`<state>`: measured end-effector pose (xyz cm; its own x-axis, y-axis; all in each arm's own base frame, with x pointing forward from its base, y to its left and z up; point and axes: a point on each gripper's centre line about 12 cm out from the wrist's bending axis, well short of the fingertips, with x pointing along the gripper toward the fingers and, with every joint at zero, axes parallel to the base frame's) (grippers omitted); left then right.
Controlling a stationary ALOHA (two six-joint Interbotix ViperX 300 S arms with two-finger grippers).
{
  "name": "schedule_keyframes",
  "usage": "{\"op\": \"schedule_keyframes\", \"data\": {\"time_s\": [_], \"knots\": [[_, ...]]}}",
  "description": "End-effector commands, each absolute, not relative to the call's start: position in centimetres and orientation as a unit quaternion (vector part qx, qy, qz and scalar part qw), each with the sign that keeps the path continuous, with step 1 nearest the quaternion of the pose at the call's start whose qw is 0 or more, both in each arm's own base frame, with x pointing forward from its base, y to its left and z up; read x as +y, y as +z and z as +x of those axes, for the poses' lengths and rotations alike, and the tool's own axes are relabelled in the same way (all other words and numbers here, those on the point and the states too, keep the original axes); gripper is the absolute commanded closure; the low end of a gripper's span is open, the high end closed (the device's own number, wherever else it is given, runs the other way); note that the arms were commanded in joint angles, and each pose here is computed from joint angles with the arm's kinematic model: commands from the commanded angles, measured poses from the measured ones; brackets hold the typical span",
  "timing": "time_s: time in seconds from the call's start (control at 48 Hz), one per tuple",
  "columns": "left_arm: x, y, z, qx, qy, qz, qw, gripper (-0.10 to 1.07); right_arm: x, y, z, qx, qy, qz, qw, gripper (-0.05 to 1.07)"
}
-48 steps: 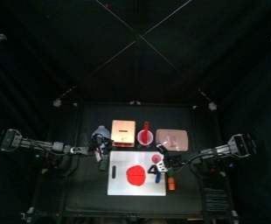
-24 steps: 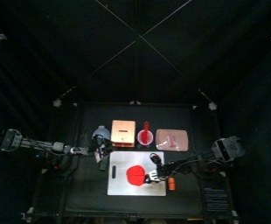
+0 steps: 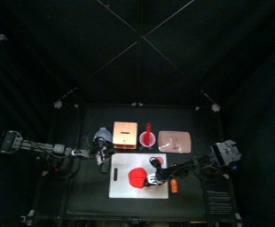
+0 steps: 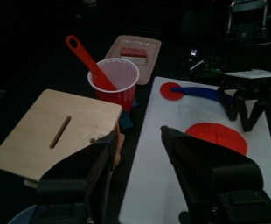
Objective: Grab bottom half of dough
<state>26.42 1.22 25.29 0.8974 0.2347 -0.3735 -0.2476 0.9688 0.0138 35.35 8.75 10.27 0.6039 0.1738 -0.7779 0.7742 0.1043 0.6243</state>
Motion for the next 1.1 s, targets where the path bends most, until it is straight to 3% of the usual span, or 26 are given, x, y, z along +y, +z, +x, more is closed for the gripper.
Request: {"op": "schedule_keyframes", "data": {"time_s": [0.0,0.604,1.083], "knots": [[1.1,25.7,26.6,0.184,0.121,-0.016,0.975,0.15,8.2,10.6,36.1,0.367,-0.235,0.631,0.641,0.07],[0.9,25.7,26.6,0.185,0.117,-0.014,0.976,0.15,6.4,11.1,38.3,0.340,-0.223,0.615,0.675,0.07],[0.9,25.7,26.6,0.185,0.119,-0.014,0.976,0.15,6.9,10.6,39.1,0.361,-0.218,0.594,0.686,0.08]]}}
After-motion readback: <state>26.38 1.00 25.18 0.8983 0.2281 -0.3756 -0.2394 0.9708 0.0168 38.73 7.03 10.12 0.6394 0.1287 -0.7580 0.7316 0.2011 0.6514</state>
